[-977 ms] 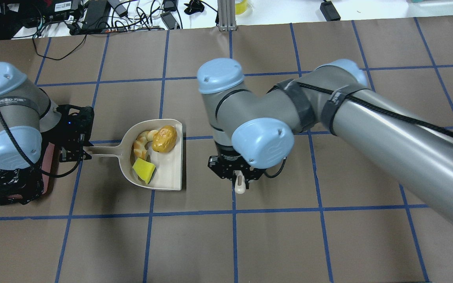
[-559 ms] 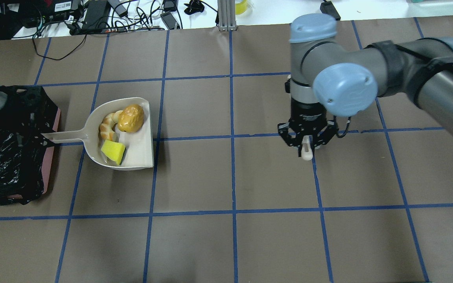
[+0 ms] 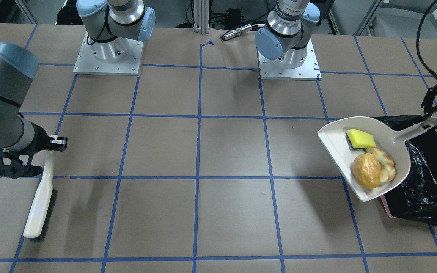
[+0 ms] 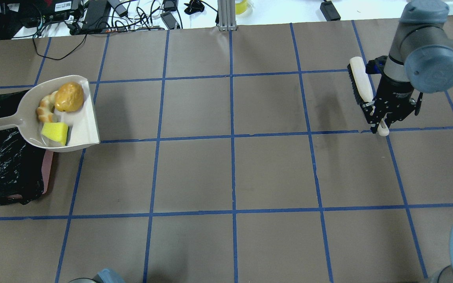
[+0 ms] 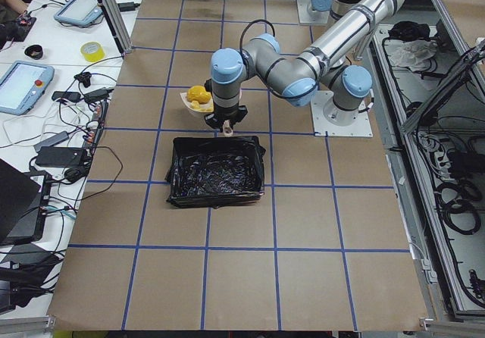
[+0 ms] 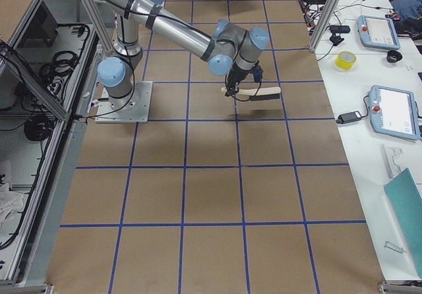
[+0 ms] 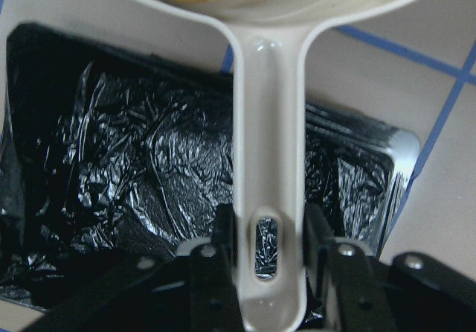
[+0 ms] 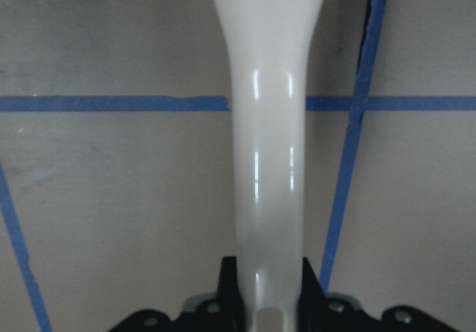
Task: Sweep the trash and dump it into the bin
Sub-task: 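Tilt the dustpan over the black trash bag with the left gripper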
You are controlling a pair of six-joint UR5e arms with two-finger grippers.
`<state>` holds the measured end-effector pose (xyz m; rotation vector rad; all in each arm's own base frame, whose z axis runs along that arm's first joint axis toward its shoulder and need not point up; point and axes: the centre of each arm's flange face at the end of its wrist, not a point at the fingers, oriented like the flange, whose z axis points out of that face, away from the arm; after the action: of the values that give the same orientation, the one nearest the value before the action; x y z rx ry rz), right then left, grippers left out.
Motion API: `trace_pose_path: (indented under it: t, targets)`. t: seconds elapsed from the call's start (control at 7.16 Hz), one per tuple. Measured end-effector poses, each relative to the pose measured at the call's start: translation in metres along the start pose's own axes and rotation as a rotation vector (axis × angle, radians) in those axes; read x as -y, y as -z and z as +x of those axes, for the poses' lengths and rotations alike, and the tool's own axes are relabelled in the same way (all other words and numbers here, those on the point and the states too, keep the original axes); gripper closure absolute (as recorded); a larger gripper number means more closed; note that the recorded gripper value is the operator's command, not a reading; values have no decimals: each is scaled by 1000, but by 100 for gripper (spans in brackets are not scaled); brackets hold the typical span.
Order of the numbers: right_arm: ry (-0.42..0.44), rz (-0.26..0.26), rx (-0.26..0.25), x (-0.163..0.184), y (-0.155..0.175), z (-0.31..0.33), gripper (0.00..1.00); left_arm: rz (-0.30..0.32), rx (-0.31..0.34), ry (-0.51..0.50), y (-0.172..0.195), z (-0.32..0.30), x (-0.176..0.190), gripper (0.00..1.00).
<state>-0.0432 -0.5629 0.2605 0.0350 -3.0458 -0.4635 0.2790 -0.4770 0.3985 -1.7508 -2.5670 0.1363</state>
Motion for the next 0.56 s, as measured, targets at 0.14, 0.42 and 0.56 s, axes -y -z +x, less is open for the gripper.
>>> trace_pose_path:
  t: [0.14, 0.42, 0.56]
  targets:
    - [15, 1, 4, 5, -8, 18, 100, -3, 12, 13, 11, 3, -37, 100]
    - [6, -10, 13, 17, -22, 32, 100, -74, 33, -38, 37, -5, -95, 100]
    - [-2, -15, 16, 21, -26, 35, 100, -154, 27, -93, 56, -18, -117, 100]
